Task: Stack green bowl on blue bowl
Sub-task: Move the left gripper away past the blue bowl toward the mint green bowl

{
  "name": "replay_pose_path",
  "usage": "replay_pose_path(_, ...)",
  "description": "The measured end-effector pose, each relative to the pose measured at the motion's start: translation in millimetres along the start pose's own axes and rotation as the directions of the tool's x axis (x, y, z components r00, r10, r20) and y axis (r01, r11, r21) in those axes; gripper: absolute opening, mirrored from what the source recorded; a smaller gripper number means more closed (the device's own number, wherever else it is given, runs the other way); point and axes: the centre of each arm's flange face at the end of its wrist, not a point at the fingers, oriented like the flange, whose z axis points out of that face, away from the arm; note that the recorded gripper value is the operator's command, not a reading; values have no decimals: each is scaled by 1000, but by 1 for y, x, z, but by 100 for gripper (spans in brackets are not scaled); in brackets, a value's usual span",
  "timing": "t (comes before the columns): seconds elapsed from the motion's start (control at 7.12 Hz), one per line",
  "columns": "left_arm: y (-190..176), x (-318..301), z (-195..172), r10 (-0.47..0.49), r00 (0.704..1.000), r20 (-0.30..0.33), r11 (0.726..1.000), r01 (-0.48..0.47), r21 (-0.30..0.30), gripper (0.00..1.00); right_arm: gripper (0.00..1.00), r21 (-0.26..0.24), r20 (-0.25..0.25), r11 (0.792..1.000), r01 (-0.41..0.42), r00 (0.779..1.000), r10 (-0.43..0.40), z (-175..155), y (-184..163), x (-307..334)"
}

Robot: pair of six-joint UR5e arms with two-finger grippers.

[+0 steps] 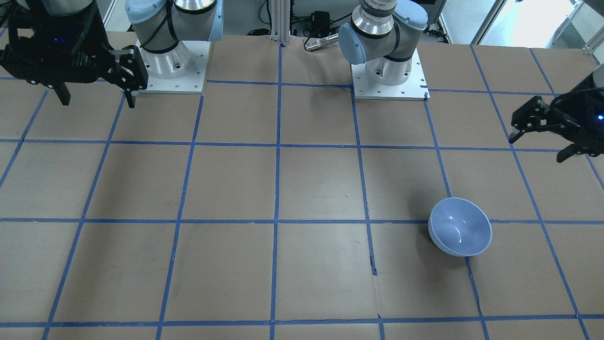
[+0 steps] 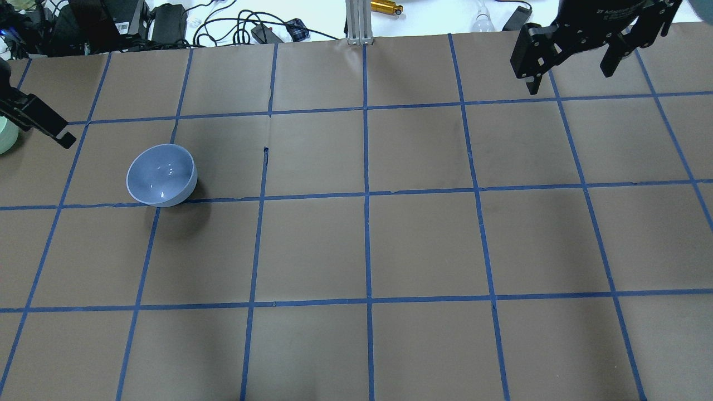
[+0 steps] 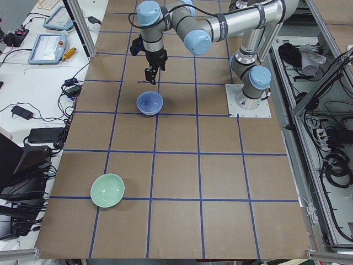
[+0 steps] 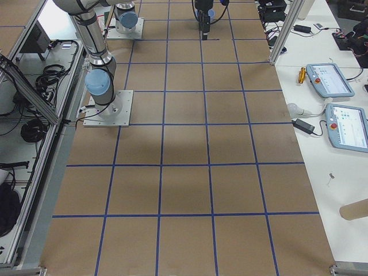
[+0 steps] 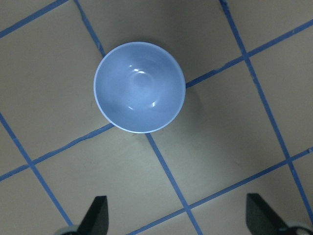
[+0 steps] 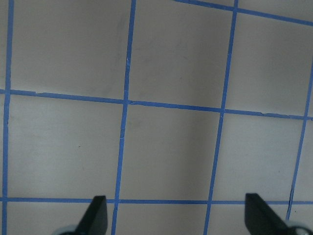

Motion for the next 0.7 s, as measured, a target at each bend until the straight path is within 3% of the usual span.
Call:
replay_pose_path(0.42, 26, -110, 28, 46, 996, 79, 998, -50, 46, 100, 100, 0, 0, 1000, 0, 1000, 0, 0, 0, 0)
replay_pose_path(0.7, 39, -157, 55, 142, 986, 82, 989, -145, 41, 100, 100, 0, 0, 1000, -1, 1000, 1, 0, 0, 0)
